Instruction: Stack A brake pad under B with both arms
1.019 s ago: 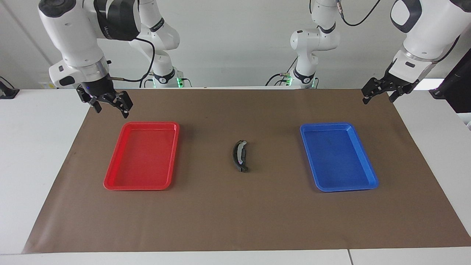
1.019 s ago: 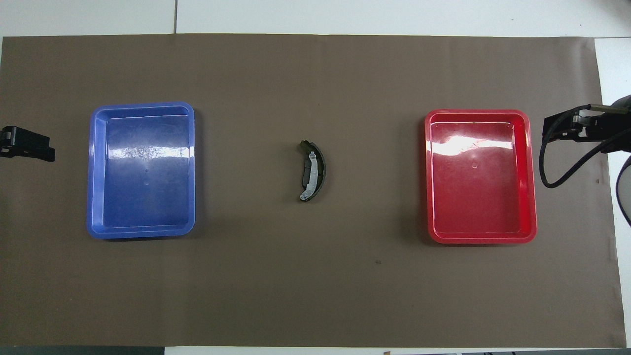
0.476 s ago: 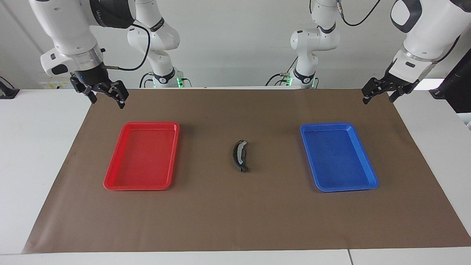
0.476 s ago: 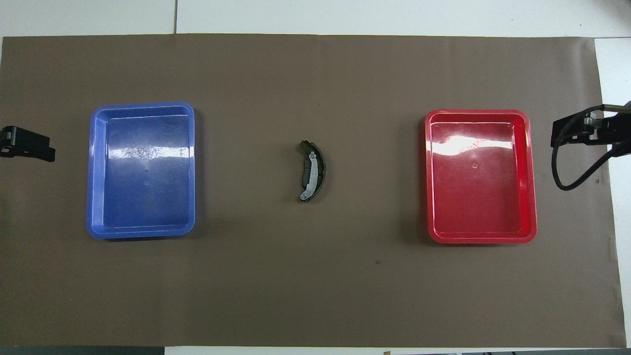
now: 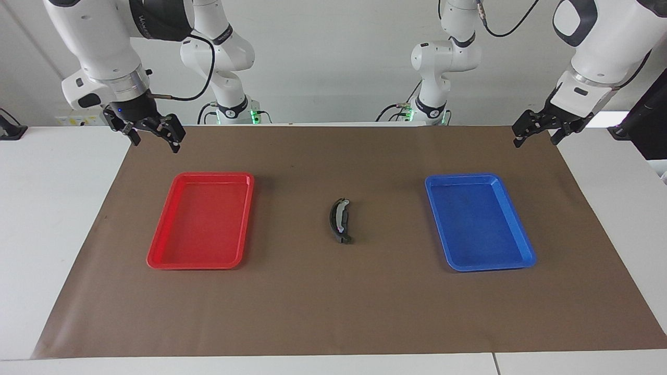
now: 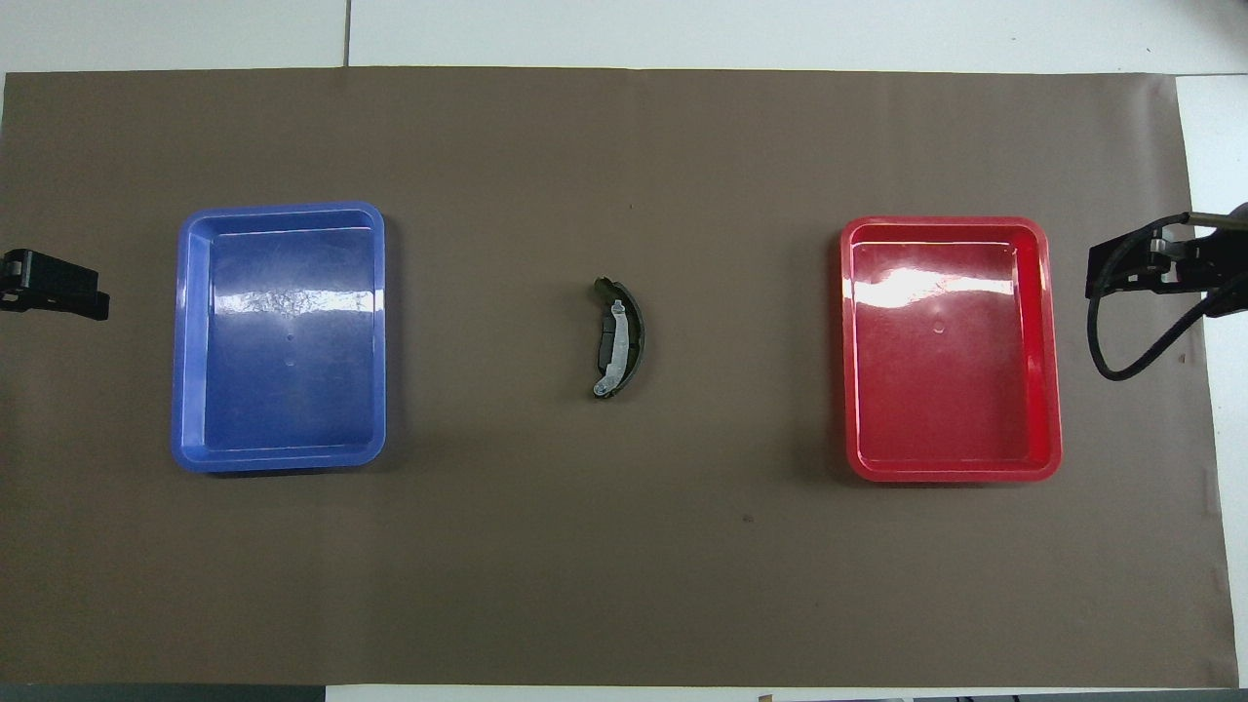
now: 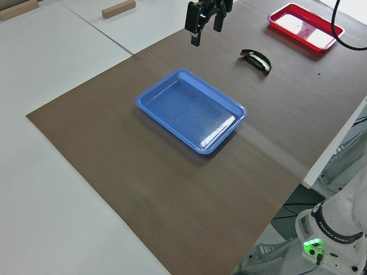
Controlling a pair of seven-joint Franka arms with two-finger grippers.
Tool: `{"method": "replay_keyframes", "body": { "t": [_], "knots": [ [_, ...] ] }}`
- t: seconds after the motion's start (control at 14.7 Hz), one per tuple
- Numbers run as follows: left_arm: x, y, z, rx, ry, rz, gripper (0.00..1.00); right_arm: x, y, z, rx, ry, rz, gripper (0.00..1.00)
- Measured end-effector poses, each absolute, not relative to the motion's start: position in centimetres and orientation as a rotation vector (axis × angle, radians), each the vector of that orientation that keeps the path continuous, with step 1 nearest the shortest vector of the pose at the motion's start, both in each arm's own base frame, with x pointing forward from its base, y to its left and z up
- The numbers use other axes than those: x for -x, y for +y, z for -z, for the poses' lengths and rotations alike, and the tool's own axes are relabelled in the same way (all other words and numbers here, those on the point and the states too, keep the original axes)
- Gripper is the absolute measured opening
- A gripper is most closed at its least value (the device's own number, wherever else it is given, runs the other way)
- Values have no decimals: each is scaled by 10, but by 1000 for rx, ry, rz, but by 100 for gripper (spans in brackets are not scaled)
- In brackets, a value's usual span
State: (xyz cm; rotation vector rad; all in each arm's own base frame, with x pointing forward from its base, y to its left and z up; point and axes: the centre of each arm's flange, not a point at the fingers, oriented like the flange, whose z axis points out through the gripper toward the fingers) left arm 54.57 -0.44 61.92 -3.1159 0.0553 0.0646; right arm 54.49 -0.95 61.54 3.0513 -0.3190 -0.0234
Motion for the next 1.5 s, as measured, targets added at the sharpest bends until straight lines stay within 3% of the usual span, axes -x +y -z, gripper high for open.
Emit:
{"method": "replay_keyframes", "body": {
  "t": [1.5],
  "knots": [
    [-546,-4,-619,3116,55,-65,100,-540,-3,-625,-3098,-324,95,100]
  ]
}}
